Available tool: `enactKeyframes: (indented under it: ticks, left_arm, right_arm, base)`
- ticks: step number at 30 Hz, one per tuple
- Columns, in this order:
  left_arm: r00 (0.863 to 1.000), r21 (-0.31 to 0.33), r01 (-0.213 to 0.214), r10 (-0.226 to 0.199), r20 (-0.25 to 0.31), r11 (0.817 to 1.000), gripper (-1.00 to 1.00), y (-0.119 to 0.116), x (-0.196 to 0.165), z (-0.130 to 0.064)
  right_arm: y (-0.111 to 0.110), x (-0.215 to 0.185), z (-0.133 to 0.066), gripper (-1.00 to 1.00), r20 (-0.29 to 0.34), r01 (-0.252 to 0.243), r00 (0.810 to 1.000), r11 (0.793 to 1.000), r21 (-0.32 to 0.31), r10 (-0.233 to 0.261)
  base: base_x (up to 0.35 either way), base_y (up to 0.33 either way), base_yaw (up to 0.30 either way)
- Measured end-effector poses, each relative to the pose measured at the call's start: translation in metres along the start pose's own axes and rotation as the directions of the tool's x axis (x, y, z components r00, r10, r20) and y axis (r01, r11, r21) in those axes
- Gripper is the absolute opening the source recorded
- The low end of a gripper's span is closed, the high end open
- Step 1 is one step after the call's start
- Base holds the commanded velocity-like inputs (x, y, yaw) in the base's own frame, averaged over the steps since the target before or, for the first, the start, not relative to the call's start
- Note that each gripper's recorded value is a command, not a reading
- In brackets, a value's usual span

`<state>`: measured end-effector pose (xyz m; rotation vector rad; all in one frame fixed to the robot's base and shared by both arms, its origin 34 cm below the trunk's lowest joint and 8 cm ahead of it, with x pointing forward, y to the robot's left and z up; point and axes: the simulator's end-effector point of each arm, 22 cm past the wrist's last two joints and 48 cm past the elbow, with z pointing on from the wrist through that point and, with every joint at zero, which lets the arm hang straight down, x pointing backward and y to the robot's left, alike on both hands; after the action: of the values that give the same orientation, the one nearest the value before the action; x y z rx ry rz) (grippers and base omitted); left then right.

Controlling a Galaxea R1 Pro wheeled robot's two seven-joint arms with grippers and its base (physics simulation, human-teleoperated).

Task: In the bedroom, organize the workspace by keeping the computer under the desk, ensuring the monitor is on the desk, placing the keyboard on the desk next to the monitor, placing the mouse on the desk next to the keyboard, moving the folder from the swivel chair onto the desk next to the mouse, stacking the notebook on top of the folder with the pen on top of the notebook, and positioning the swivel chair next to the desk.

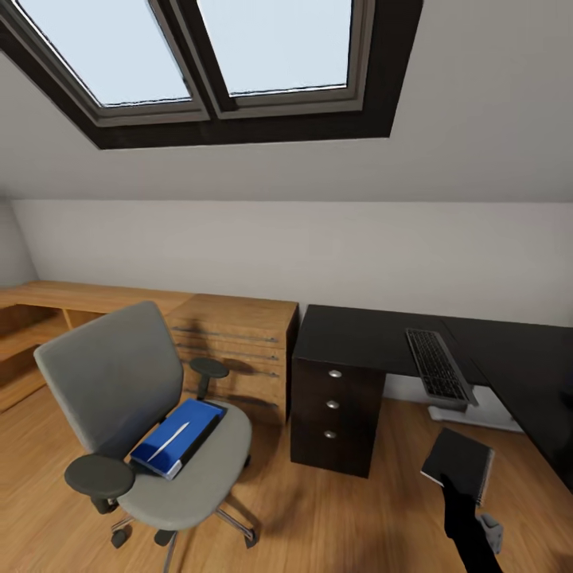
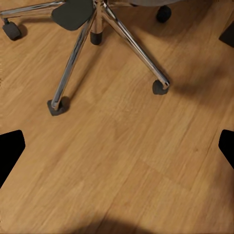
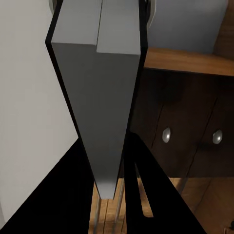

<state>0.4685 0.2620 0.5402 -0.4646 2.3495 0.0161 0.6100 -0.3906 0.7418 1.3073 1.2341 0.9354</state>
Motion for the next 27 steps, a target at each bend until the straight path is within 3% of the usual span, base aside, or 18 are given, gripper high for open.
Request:
enactKeyframes:
  ticks: [27]
  left_arm:
    - [0.999, 0.011, 0.005, -0.006, 0.034, 1.000, 1.00, -0.005, -0.015, -0.002]
  right_arm:
    - [0.017, -0.003, 0.001, -1.00, 0.021, 0.010, 1.000, 0.999, -0.034, -0.009]
  base:
    - [0.000, 0.000, 0.136]
